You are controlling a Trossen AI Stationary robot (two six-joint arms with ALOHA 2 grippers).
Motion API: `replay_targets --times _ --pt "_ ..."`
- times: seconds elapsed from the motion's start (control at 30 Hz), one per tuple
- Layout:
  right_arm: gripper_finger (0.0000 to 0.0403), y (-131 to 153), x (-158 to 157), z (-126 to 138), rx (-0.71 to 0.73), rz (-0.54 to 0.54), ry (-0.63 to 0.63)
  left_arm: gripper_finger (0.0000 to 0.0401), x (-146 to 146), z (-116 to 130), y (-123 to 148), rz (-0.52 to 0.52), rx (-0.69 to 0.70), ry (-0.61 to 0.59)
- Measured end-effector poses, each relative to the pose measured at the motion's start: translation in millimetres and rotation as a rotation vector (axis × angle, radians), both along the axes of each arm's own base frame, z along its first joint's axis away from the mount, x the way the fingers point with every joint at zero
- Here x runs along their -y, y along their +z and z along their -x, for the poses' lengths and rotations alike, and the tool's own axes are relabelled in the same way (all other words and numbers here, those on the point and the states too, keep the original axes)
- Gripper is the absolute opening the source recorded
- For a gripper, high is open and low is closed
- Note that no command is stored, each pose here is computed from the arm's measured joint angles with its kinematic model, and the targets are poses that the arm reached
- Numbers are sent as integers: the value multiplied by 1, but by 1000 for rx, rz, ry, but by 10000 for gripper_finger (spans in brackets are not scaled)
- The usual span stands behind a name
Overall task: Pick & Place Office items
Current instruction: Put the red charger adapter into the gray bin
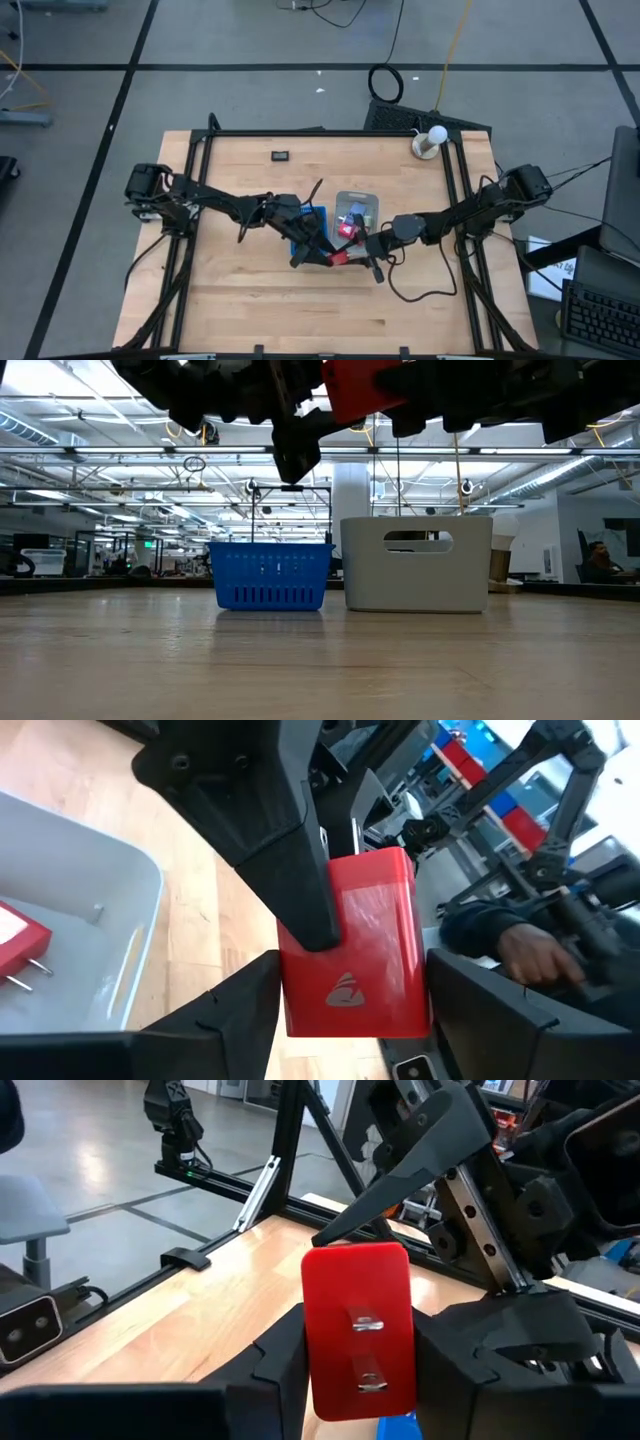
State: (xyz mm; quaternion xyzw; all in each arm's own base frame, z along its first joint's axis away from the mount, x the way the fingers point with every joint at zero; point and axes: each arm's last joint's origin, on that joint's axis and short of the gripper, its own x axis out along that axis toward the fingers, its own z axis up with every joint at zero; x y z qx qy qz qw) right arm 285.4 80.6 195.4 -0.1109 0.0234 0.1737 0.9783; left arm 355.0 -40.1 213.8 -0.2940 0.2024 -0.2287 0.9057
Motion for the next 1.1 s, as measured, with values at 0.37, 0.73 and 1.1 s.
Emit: replay_targets --times 0.37,0.73,1.1 --pt "124 9 5 7 -50 -39 -15 270 -30 6 22 47 88 -87" --pt "125 31 11 28 -120 -71 -25 271 -49 27 48 -52 135 -35" --pt "125 37 14 39 -159 -67 -54 271 -51 84 83 -360 6 257"
